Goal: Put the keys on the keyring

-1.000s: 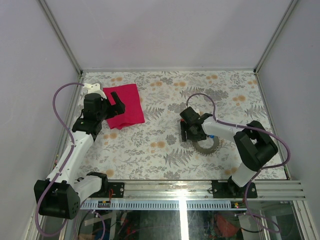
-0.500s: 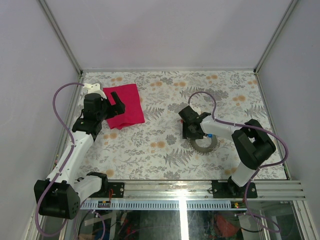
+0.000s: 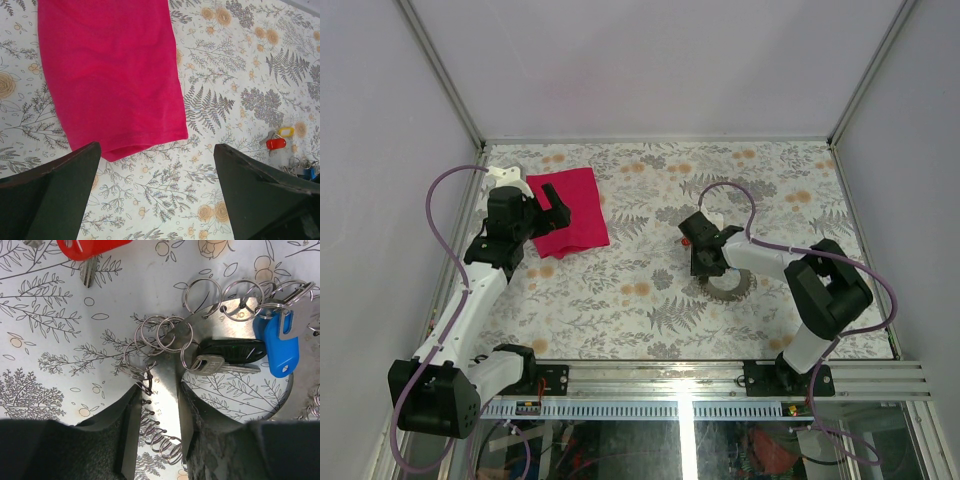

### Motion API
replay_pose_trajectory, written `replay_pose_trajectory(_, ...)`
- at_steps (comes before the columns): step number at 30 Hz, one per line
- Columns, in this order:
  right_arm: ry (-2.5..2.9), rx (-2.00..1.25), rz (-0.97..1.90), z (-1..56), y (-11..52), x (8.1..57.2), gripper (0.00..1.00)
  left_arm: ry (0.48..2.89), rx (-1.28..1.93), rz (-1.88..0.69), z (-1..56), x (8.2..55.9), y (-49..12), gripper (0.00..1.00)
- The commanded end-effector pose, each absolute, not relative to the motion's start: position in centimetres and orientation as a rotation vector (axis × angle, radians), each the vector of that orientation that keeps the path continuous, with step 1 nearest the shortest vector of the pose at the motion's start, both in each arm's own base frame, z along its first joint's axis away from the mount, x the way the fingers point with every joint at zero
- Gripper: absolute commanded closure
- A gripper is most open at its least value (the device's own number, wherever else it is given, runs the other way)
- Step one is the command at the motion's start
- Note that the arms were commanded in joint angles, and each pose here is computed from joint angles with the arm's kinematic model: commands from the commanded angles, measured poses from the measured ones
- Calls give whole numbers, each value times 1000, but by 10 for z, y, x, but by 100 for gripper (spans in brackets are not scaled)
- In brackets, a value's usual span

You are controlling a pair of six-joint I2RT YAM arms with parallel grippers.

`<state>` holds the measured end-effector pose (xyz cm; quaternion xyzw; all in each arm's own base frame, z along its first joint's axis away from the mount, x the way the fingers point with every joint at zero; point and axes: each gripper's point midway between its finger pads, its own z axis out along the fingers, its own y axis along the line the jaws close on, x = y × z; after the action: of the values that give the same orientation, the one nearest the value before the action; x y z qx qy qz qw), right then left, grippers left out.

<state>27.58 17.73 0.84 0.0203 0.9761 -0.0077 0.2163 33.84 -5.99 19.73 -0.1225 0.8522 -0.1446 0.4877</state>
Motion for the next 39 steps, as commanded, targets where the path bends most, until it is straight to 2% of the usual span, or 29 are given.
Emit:
replay_pose_trajectory(1, 2816, 32, -185, -22, 145, 245, 72, 2029, -276, -371, 208, 345, -63, 0)
replay_pose_trajectory(7, 2787, 19, -95, -11, 153, 248, 80, 2027, -268, -383, 209, 345, -65, 0)
replay_pose_trajectory(18, 2589, 82, 383, 58, 196, 262, 81, 1983, -192, -668, 219, 338, -109, 0)
replay_pose_trajectory(24, 2489, 117, 571, 76, 207, 262, 81, 2007, -127, -850, 206, 320, -162, 0)
replay_pose_trajectory(32, 2313, -19, 686, 99, 209, 255, 81, 2068, 15, -1009, 185, 295, -247, 0)
replay_pose_trajectory(39, 2164, -93, 769, 116, 208, 245, 81, 2116, 162, -1116, 171, 282, -312, 8)
